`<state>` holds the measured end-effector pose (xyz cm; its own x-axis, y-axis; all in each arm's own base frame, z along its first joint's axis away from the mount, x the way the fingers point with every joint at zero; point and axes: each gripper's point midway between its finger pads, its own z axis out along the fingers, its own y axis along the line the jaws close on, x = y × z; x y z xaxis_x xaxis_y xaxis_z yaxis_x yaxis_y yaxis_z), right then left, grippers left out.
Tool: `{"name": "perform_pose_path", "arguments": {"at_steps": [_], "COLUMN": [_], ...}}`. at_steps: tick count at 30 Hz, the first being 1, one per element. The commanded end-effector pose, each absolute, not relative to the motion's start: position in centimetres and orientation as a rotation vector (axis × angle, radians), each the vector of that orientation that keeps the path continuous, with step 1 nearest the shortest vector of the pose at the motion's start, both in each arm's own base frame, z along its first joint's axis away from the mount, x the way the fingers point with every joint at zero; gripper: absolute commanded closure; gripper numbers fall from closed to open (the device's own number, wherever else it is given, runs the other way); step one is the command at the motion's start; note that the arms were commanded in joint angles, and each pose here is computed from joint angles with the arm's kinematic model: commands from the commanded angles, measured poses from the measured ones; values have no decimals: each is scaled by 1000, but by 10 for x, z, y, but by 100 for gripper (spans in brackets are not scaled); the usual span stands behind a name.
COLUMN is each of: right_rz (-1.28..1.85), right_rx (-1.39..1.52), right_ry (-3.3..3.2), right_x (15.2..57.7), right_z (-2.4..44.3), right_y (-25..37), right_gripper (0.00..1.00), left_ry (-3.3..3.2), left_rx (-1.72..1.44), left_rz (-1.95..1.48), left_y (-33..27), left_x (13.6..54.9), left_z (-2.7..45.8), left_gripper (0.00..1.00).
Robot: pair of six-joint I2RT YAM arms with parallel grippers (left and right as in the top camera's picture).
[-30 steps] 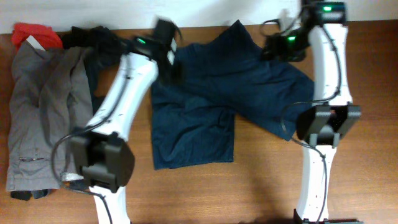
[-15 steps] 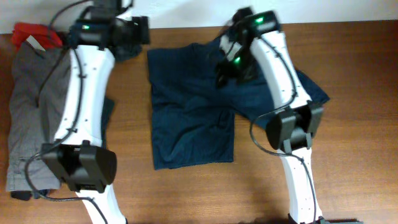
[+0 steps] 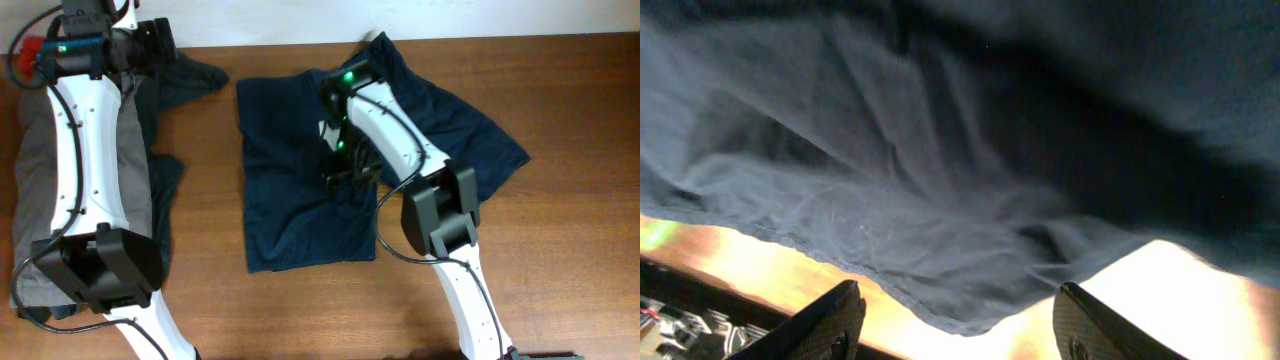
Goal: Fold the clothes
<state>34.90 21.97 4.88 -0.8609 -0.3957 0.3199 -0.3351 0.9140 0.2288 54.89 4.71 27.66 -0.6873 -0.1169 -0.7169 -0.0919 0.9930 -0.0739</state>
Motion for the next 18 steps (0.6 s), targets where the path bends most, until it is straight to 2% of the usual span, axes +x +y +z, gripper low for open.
{"name": "perform_pose_path", "arguments": {"at_steps": [1, 18], "right_rz": [-136, 133], "right_rx": [484, 88], "right_ry": [-2691, -2761], "right_x": [337, 337], "right_z": [36, -55], "right_y": [217, 163], "right_gripper": [34, 36], "left_ry": [2322, 2390], "left_rx": [-105, -109], "left_rz": [-58, -65], "left_y": [42, 39], "left_x": [550, 542], "left_z": [281, 265], "left_gripper": [13, 13]}}
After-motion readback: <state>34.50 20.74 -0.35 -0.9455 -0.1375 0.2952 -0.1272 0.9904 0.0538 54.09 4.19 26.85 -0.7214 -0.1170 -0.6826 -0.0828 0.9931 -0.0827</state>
